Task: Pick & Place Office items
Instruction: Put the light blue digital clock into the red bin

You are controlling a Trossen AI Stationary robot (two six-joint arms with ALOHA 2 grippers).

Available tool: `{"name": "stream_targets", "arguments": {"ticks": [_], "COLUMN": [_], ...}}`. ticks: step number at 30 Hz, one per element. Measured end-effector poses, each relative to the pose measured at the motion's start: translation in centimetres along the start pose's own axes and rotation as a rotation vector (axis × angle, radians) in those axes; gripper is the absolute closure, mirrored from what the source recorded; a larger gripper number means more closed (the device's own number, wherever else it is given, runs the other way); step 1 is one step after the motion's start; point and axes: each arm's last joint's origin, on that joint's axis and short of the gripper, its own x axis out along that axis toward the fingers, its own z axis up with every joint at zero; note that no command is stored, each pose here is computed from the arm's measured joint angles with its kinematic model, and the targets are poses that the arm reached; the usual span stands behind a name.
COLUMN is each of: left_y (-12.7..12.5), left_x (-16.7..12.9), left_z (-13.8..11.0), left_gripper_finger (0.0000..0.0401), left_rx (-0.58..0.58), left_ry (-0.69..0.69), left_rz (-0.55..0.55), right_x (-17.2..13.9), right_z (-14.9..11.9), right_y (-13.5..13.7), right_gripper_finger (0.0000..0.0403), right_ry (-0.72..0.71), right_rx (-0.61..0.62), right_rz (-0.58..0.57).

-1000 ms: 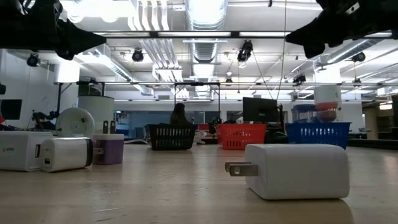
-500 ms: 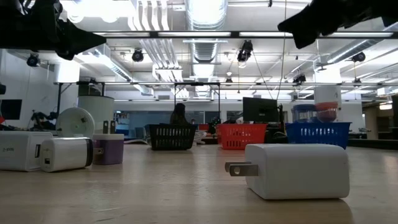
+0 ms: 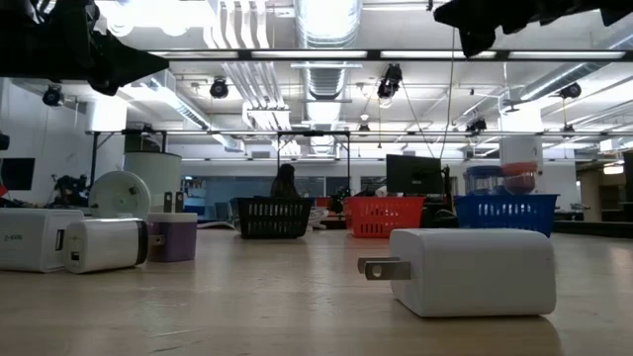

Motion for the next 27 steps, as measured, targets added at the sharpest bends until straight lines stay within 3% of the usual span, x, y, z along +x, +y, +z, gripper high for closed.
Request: {"name": "stream_targets", "arguments": {"ticks": [27], "left_y": [0.0], "left_x": [0.0], "left_z": [0.0], "left_gripper_finger": [0.0387], "left_rx": [0.0], "left_ry": [0.0], "left_rz": [-0.001], "right_x": [5.7], "right_z": [0.5], "right_y": [0.5], "right_gripper_finger": [0.0392], "right_ry": [0.021], "right_rx": [0.005], "right_rz": [0.001]}}
